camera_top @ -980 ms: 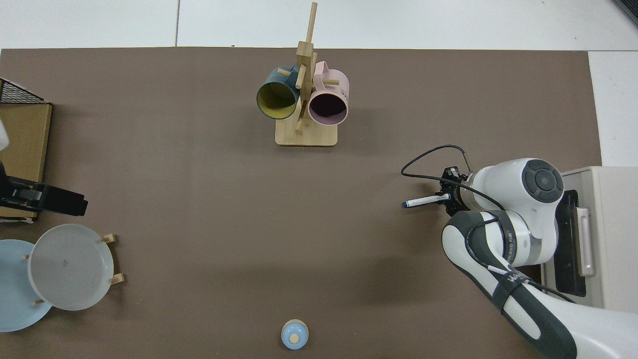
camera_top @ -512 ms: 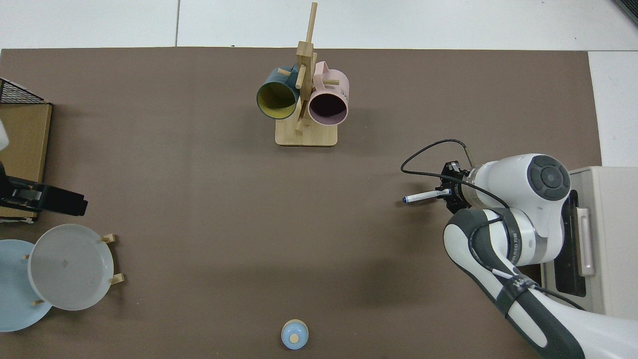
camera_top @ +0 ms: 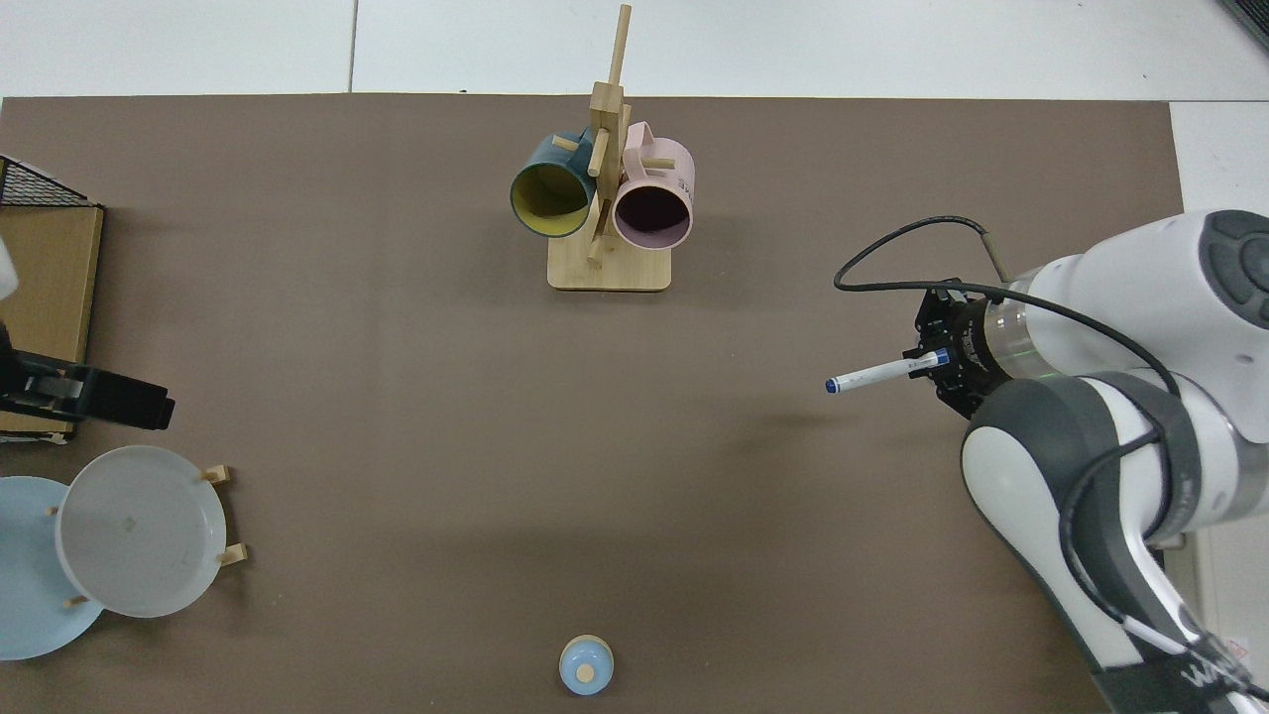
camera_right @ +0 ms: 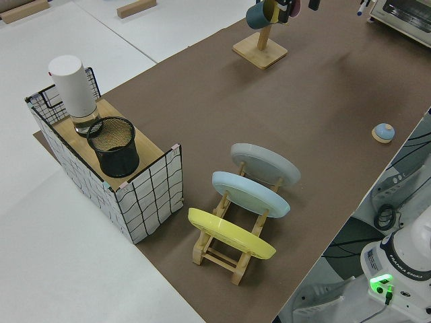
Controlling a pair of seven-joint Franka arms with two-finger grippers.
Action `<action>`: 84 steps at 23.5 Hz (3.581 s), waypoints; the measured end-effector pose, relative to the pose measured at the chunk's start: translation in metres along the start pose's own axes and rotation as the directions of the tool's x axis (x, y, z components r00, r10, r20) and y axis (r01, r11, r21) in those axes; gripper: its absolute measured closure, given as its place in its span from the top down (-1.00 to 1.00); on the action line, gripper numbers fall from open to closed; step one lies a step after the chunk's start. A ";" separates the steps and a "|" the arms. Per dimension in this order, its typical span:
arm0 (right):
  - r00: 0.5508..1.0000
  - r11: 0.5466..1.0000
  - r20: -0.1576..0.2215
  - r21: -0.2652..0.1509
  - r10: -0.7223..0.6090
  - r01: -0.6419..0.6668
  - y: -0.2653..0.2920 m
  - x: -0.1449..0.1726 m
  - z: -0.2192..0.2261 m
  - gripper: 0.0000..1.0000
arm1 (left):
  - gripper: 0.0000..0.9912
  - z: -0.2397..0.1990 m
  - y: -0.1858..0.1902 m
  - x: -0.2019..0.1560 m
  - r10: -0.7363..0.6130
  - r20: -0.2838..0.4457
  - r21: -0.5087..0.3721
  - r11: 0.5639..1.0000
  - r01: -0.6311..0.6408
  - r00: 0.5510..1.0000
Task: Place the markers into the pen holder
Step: 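Lift the marker with the right gripper while the left gripper approaches, then grasp the marker with the left gripper from the right gripper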
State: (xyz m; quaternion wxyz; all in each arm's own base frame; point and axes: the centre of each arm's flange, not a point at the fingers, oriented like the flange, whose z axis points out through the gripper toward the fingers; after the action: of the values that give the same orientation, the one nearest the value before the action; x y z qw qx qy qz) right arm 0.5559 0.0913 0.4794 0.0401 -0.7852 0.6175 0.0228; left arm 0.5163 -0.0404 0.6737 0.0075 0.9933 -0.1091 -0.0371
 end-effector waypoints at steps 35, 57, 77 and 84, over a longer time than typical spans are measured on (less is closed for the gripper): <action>0.985 0.997 0.161 0.059 -0.057 0.048 0.041 -0.240 -0.094 -0.67 | 0.88 0.001 0.107 0.027 0.740 -0.235 -0.001 0.649 -0.761 0.631; 0.971 0.993 0.237 0.097 0.036 -0.061 0.012 -0.303 -0.086 -0.67 | 0.56 0.048 0.213 0.005 0.847 -0.237 -0.043 0.481 -0.876 0.476; 0.969 0.992 0.241 0.101 0.048 -0.074 0.004 -0.301 -0.087 -0.67 | -0.65 0.064 0.244 0.004 0.837 -0.263 -0.032 0.489 -0.872 0.480; 0.969 0.992 0.242 0.103 0.050 -0.076 0.003 -0.300 -0.088 -0.67 | -0.65 0.064 0.244 0.005 0.837 -0.268 -0.027 0.488 -0.873 0.476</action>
State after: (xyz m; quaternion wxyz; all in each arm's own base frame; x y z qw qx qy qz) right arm 0.4805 0.3731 0.5924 0.1572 -0.7532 0.6332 0.0837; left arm 0.4635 -0.2805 0.6154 0.1164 0.7986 -0.5860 0.0728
